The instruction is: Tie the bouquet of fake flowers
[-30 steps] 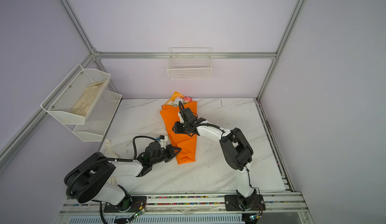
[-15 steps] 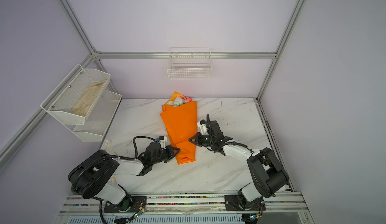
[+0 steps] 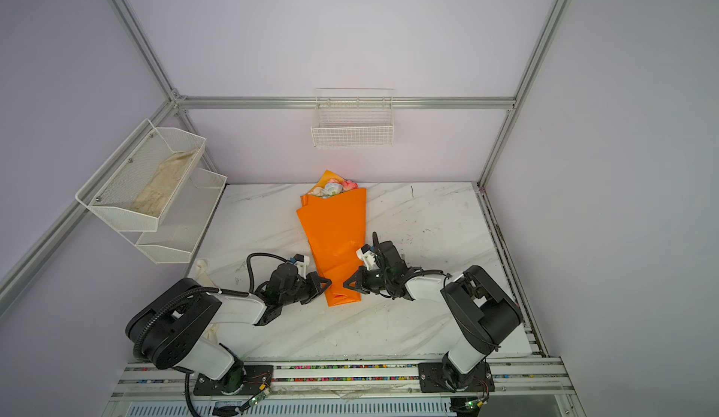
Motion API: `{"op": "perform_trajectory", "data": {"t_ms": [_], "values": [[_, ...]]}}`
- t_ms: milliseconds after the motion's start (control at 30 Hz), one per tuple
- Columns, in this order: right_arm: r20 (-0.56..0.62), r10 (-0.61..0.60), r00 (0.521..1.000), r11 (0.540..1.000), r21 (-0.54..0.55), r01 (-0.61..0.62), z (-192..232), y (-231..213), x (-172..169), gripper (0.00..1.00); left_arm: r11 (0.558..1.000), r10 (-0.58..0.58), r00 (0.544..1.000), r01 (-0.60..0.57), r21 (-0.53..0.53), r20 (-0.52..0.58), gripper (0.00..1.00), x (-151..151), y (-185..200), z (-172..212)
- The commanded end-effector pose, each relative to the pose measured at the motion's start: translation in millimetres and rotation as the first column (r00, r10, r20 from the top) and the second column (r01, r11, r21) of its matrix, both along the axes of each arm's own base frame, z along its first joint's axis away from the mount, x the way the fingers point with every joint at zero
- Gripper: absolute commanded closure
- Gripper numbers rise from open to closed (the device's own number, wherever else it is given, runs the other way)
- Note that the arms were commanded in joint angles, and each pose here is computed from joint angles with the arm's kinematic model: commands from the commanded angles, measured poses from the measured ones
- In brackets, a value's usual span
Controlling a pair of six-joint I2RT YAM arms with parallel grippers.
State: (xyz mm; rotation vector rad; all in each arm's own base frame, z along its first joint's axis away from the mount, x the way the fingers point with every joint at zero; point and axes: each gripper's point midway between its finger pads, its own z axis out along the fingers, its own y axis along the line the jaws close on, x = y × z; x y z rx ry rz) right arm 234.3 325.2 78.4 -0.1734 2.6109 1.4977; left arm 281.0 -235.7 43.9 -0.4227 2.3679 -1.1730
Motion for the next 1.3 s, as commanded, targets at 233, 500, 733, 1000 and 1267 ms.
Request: {"op": "perform_trajectory", "data": {"t_ms": [233,500,733,1000,1267], "values": [[-0.025,0.034,0.999,0.994,-0.102,-0.037,-42,4,-14,0.91,0.999,-0.024,0.998,0.022,0.033,0.054,0.95,13,5,11],[-0.033,0.027,0.999,0.997,-0.077,-0.03,-32,4,-17,0.89,0.997,-0.049,0.997,0.046,0.058,0.052,0.94,14,7,10],[0.031,-0.002,1.0,1.0,-0.017,0.003,3,12,-1,0.84,0.997,-0.064,0.996,0.062,0.043,0.061,0.93,17,2,12],[-0.051,-0.056,0.997,0.989,-0.143,0.048,-61,-3,6,0.85,0.997,-0.067,0.996,0.064,0.045,0.058,0.88,16,2,15],[-0.068,-0.052,0.996,0.99,-0.135,0.042,-65,-3,2,0.86,0.988,0.022,0.993,-0.039,0.151,0.112,0.49,8,35,53]]}}
